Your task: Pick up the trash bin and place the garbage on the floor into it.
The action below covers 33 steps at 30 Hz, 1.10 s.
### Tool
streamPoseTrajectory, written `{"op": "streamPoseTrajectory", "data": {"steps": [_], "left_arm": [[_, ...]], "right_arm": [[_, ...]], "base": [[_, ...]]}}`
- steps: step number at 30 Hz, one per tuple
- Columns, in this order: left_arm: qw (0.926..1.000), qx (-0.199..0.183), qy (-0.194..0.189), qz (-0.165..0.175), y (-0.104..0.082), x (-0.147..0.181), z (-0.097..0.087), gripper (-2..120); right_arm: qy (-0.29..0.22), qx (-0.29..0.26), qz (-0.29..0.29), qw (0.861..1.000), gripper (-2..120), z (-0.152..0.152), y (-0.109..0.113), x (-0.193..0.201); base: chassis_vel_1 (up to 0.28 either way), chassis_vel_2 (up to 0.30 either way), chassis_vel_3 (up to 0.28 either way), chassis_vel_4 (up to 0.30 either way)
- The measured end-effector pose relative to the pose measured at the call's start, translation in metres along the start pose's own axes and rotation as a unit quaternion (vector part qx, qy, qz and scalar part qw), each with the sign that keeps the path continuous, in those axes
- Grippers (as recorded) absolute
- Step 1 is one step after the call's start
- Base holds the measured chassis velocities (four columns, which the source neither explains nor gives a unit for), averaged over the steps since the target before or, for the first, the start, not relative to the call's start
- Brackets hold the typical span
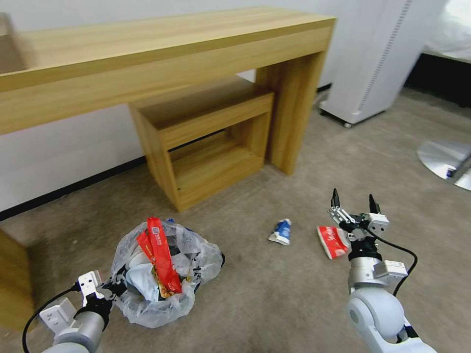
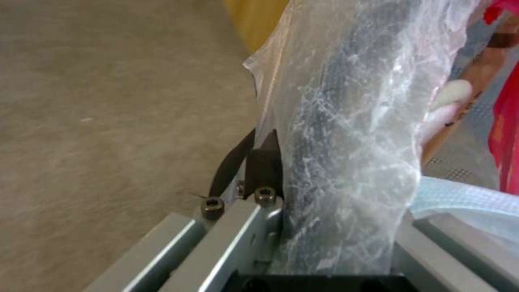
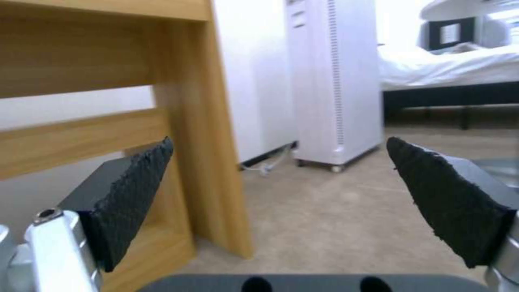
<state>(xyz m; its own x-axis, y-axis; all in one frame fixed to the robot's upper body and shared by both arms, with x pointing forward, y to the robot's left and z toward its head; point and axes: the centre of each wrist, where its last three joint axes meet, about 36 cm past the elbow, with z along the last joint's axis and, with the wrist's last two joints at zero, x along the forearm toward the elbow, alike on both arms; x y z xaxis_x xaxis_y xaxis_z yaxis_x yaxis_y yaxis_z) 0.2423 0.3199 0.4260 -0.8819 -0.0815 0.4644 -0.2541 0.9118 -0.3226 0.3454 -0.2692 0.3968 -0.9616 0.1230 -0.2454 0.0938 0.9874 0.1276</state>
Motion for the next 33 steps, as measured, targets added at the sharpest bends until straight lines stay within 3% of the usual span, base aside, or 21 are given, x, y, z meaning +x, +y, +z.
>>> {"op": "streamPoseTrajectory", "data": {"steps": [9, 33], "left_arm": [[1.0, 0.002, -0.005, -0.005, 0.001, 0.0, -0.001, 0], [0.9998, 0.01, -0.007, -0.017, 0.006, -0.005, -0.001, 0]], "right_arm": [[-0.003, -0.003, -0.003, 1.0, 100, 0.004, 0.0, -0.004], [-0.022, -0.007, -0.023, 0.999, 100, 0.017, -0.003, -0.008]], "base": [[-0.095, -0.085, -0.083, -0.077], [0.0, 0.0, 0.0, 0.0]]}}
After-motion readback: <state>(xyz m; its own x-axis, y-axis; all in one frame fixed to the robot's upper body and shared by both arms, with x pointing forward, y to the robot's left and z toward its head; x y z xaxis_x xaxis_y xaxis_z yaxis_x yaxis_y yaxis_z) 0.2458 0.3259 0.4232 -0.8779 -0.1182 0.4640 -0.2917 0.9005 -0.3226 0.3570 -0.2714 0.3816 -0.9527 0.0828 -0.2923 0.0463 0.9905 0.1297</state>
